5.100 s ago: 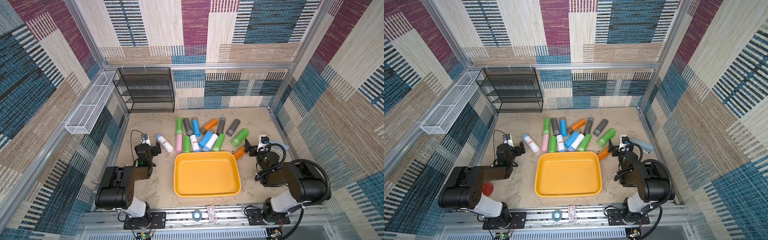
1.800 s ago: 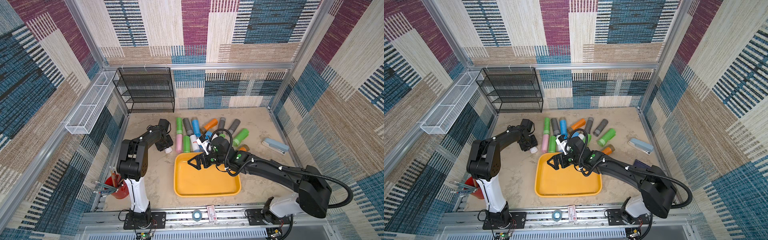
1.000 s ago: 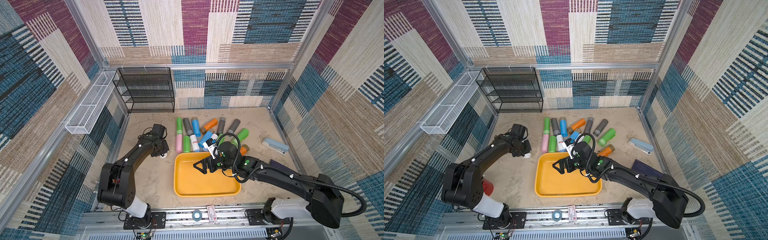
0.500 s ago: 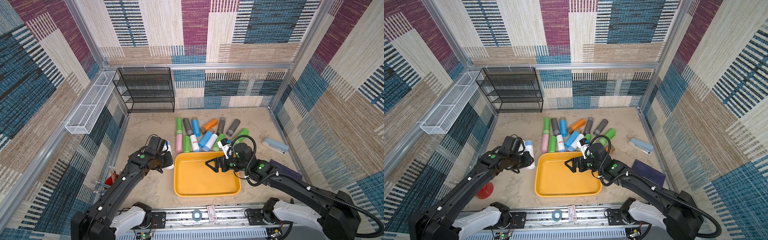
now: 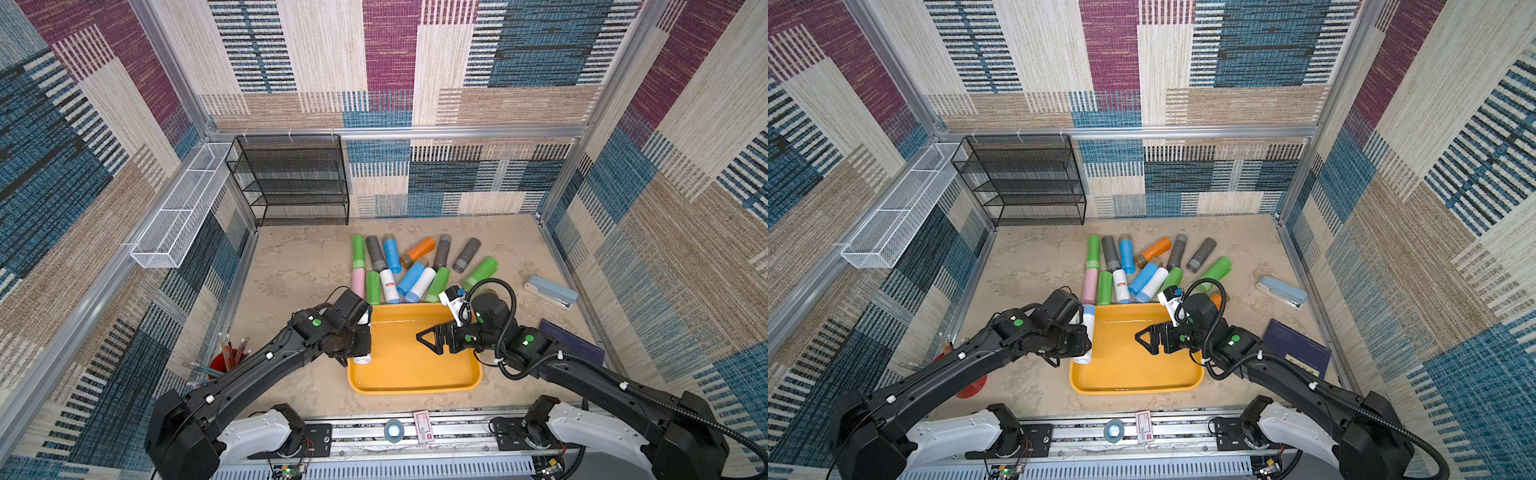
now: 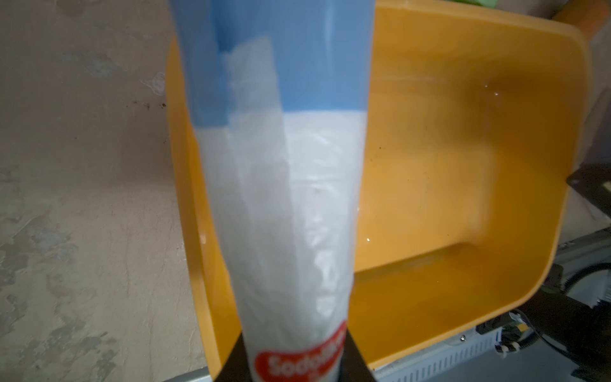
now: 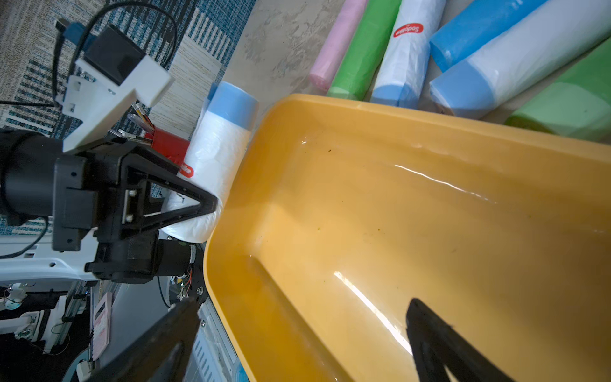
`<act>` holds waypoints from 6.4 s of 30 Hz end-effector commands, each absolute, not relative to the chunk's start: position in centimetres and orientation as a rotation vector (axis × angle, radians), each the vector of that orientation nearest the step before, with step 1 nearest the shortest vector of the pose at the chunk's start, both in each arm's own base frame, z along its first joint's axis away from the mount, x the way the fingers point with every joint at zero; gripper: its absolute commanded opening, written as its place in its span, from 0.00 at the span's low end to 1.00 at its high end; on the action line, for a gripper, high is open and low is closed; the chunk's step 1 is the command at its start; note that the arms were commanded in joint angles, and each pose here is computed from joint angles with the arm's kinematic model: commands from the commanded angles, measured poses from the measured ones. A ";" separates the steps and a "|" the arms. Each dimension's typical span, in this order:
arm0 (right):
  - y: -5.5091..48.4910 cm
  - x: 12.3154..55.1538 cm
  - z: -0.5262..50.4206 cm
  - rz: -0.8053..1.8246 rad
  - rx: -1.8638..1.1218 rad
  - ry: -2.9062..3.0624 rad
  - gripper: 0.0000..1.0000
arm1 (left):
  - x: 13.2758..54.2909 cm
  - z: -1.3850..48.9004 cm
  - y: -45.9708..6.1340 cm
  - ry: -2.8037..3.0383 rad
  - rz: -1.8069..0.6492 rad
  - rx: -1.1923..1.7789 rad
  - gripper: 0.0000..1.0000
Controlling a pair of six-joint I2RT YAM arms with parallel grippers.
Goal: Put the roll of trash bags into the storage box
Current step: Pick up the roll of trash bags from the center of the board, then place the roll of trash bags in the storage box, then pick up the roll of trash bags from the center of the board.
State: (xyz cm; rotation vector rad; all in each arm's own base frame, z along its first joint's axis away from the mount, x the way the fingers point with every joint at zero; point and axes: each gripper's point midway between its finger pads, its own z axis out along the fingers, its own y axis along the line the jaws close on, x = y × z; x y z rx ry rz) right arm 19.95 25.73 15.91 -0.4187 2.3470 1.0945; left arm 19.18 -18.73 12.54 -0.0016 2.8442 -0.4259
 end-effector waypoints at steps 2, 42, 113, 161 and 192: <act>25.7 19.6 15.8 1.106 -0.422 2.354 0.99 | 19.4 11.4 -18.1 2.872 -0.261 -0.054 0.18; 24.9 19.4 14.9 1.081 -0.385 2.370 0.99 | 20.6 4.6 -19.6 2.988 0.234 0.126 0.17; 24.8 19.4 14.8 1.073 -0.384 2.379 0.99 | 20.9 5.4 -18.4 2.899 0.226 0.009 0.51; 25.4 20.5 19.8 1.098 -0.421 2.245 0.99 | 21.1 20.5 -20.0 2.620 -0.285 0.186 0.84; 27.6 24.3 17.4 1.131 -0.406 2.276 0.99 | 41.1 8.6 -15.0 2.873 -0.050 -0.022 0.63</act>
